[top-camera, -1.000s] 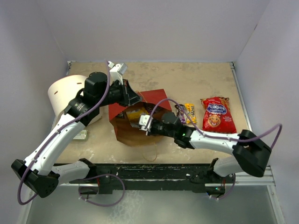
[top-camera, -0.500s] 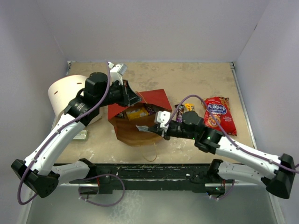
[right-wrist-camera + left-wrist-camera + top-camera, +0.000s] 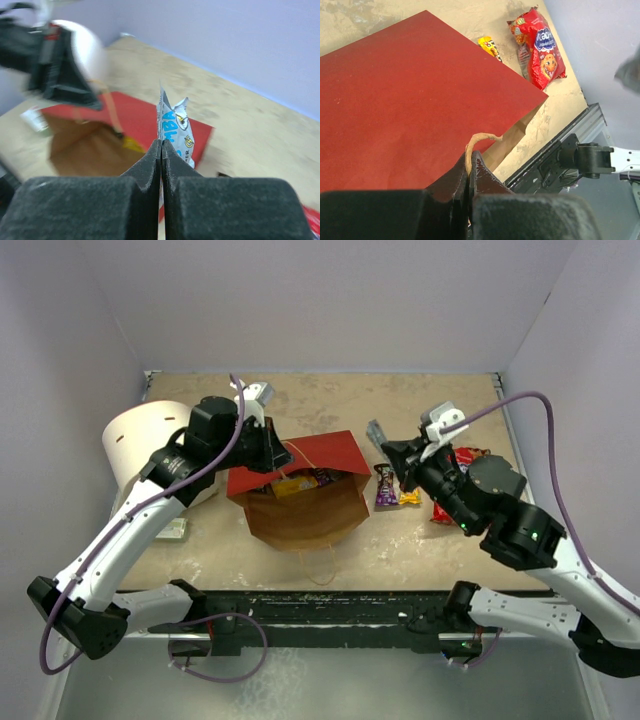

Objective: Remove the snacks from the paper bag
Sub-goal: Take out the snack from the paper bag, then place the snack at the center of the board.

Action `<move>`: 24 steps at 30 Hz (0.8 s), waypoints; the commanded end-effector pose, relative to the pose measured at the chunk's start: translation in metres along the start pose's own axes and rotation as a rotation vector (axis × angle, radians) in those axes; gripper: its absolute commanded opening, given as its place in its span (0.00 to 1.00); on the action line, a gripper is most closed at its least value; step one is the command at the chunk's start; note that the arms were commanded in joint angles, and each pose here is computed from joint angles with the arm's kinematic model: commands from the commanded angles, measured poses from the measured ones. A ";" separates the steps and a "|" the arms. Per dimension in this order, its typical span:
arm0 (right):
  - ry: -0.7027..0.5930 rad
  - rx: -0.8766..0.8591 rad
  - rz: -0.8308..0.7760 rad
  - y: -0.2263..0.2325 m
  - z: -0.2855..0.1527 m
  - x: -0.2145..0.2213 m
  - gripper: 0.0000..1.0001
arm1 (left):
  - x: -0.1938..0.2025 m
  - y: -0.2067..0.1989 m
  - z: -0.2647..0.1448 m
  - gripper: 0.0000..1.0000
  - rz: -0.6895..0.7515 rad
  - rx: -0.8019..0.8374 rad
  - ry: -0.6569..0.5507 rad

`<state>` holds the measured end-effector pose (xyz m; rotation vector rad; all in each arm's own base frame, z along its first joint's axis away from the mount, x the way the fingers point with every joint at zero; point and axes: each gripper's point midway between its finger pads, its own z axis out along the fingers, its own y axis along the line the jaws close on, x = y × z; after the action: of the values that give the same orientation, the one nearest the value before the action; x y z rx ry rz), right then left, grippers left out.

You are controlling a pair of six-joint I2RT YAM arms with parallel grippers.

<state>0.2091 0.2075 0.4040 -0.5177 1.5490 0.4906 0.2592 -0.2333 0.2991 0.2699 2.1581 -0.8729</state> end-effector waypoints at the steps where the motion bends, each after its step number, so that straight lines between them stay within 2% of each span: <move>1: 0.052 0.415 -0.059 -0.068 0.014 0.005 0.00 | -0.016 -0.002 -0.009 0.00 0.055 -0.011 -0.045; 6: 0.113 0.517 -0.146 -0.096 0.048 0.024 0.00 | -0.014 0.000 -0.007 0.00 0.030 -0.025 -0.027; 13: 0.166 0.530 -0.013 -0.141 0.103 0.074 0.00 | -0.021 -0.008 -0.004 0.00 -0.016 0.000 -0.033; 24: 0.423 0.621 0.063 -0.203 0.152 0.142 0.00 | -0.020 -0.016 -0.016 0.00 -0.053 0.010 -0.021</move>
<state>0.4286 0.1357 0.2366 -0.1584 2.0274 -0.1368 0.2603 -0.2337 0.3066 0.2386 2.2023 -0.8681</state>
